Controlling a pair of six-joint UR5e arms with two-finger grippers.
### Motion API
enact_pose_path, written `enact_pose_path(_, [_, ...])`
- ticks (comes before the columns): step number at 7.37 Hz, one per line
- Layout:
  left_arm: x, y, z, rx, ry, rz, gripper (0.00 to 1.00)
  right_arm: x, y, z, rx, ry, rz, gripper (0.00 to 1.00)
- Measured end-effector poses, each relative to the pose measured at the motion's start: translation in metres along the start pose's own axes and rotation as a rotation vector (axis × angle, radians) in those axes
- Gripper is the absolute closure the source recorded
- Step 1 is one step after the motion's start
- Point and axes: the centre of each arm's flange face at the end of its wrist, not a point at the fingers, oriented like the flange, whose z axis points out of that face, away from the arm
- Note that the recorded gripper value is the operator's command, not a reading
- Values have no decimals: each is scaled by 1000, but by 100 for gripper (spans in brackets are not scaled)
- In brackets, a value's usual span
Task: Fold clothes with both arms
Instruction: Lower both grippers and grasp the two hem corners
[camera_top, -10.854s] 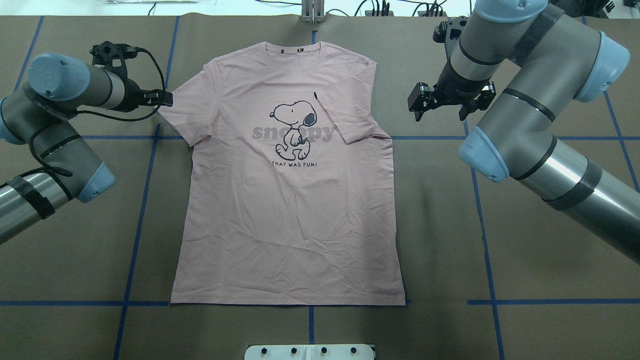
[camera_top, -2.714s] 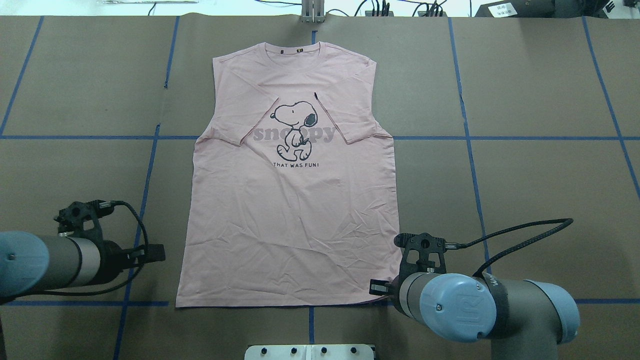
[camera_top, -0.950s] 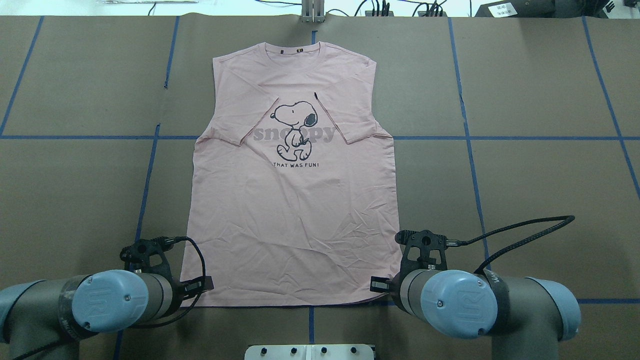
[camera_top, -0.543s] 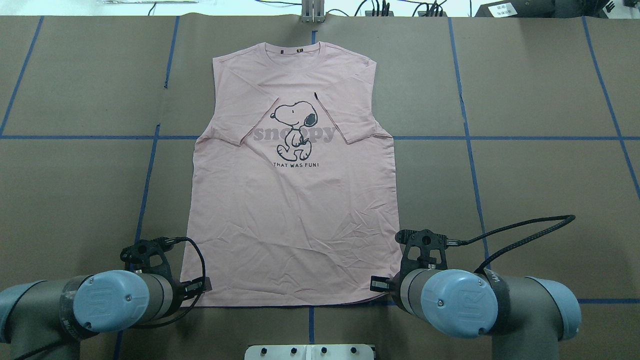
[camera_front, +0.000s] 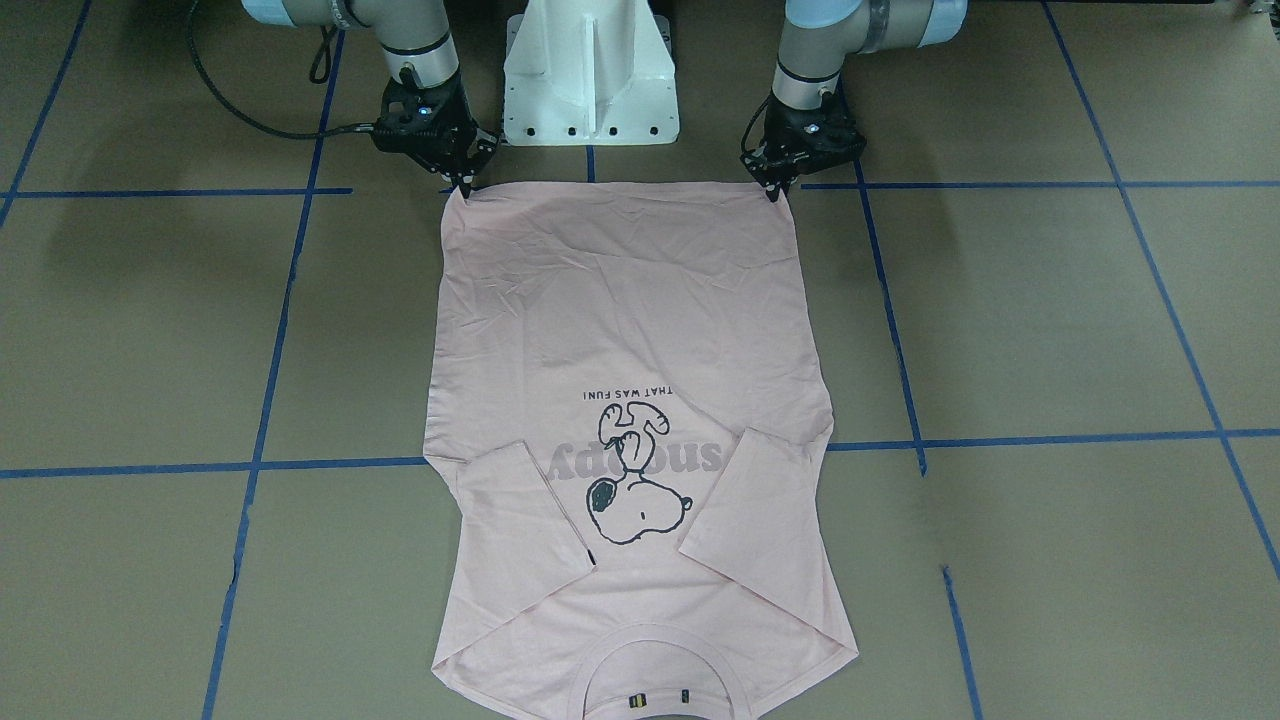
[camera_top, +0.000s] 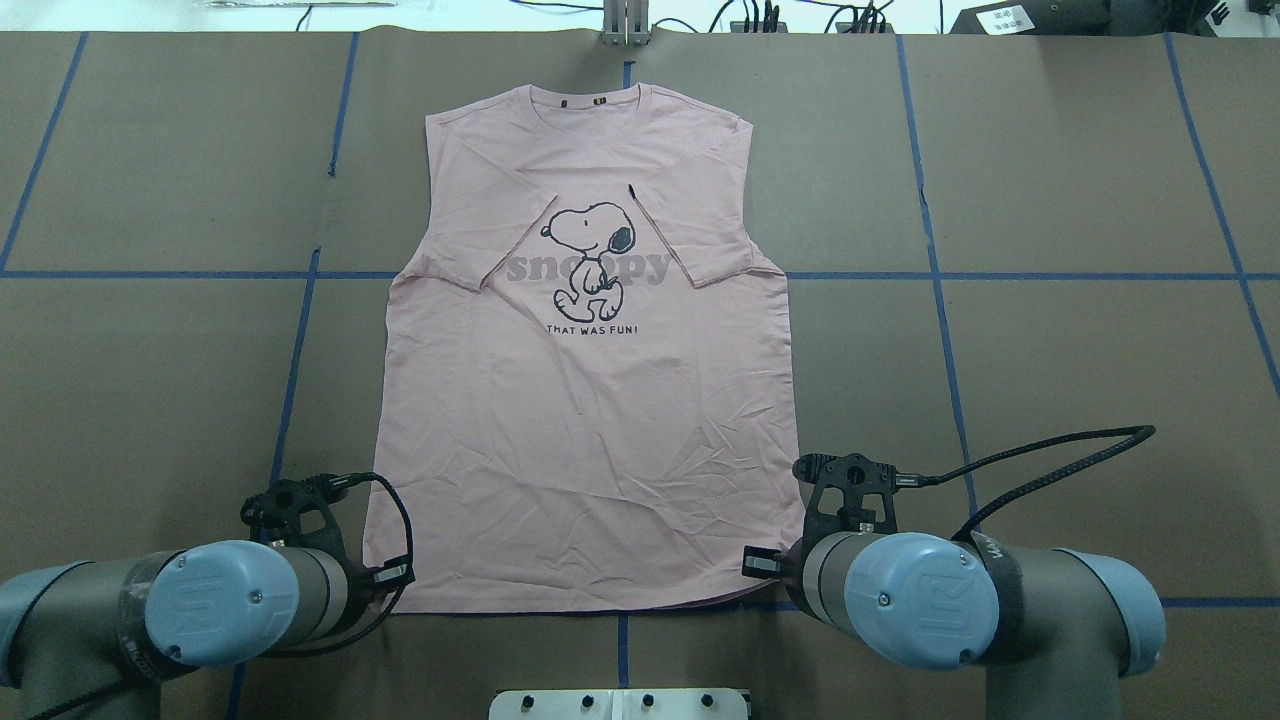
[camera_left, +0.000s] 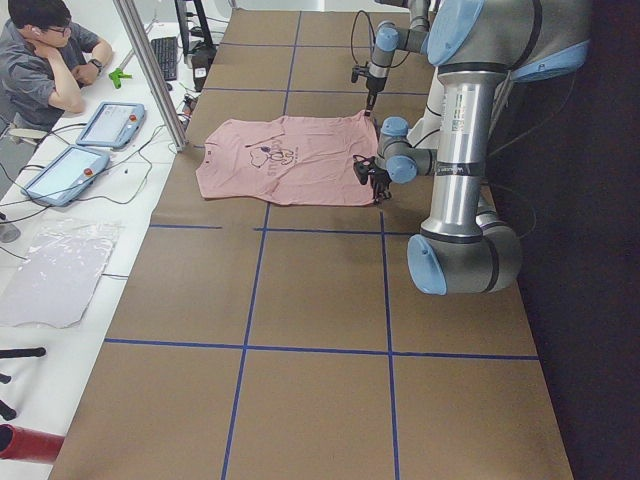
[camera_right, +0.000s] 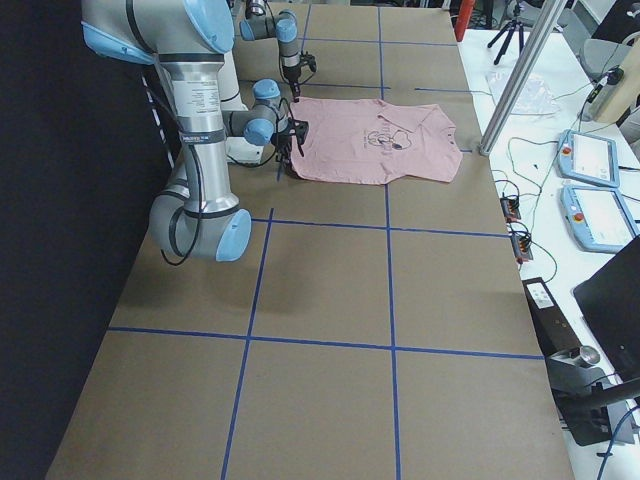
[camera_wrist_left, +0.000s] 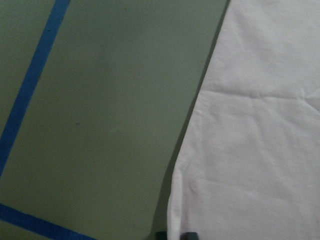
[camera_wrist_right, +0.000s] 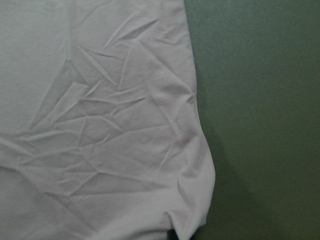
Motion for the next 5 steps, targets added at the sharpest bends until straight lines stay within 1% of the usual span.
enact_pose_path(2, [2,0,-6,-1,11,0,100,0,-2,-4,-3,-6,3,100])
enact_pose_path(4, [6,2,-24,-12,41,25,100,4,-11,-20,-30,-23,19,100])
enact_pose_path(5, [10,3,-40,-18,67,34,100,9,-13,-30,-40,-31,23,100])
